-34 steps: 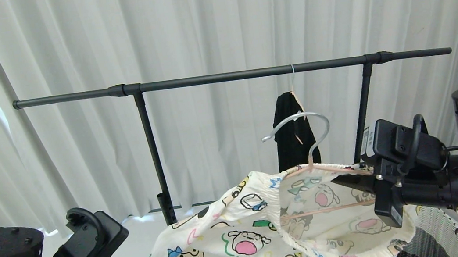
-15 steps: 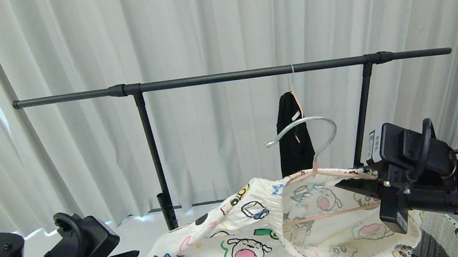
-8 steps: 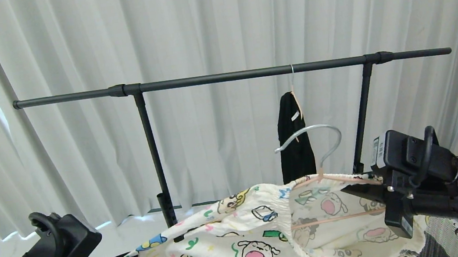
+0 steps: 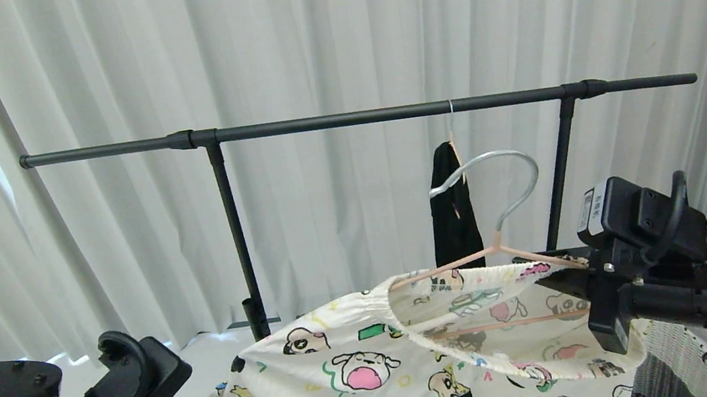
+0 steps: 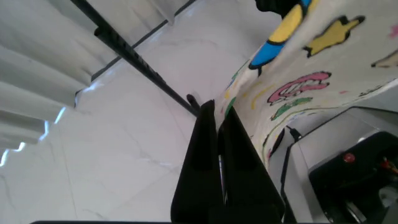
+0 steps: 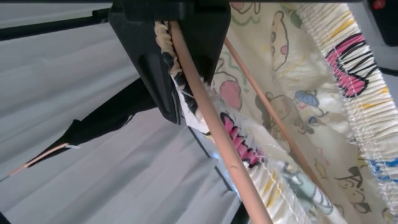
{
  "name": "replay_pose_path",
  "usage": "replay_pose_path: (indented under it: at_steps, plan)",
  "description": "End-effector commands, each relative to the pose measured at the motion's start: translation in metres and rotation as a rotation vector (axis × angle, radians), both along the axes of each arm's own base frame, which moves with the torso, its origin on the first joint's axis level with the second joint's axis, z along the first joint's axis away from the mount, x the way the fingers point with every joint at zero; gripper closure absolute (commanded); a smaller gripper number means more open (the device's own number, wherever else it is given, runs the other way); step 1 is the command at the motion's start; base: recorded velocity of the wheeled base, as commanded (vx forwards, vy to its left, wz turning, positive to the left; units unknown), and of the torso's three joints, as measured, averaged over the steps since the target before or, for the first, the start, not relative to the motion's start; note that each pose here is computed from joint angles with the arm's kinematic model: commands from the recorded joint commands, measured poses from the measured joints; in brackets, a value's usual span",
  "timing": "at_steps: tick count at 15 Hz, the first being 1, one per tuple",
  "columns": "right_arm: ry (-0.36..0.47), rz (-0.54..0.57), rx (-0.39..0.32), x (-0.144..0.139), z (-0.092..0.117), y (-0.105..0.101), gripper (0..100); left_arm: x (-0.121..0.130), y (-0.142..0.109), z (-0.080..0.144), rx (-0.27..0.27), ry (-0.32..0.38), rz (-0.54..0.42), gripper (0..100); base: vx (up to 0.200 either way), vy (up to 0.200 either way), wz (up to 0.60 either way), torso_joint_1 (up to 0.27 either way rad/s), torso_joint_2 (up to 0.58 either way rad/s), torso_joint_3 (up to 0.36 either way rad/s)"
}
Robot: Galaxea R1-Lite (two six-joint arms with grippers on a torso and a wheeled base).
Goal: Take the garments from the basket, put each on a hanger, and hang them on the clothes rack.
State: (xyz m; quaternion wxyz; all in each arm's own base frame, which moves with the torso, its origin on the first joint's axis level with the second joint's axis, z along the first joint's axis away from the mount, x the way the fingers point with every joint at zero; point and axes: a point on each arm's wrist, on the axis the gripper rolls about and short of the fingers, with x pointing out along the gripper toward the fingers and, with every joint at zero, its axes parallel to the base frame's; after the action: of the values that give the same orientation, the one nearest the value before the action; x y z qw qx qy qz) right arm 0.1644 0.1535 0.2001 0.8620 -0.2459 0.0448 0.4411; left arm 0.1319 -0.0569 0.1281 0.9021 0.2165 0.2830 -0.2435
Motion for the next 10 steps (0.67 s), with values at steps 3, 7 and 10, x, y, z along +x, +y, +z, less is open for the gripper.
replay_pose_path:
  at_steps: [3,7,10]
  plan:
    - [0.002,-0.003,-0.003,0.000,-0.001,-0.001,100,-0.002,0.000,0.003,-0.011,-0.016,-0.004,0,0.000,0.000,0.00,0.000,0.00,0.000]
    - [0.039,-0.084,-0.029,0.008,-0.013,-0.017,100,-0.012,0.004,0.015,-0.061,-0.093,0.000,0,0.000,0.000,0.00,0.000,0.00,0.000]
    - [0.081,-0.196,-0.028,0.010,-0.022,-0.041,100,-0.012,0.007,0.023,-0.133,-0.109,0.063,0,0.000,0.000,0.00,0.000,0.00,0.000]
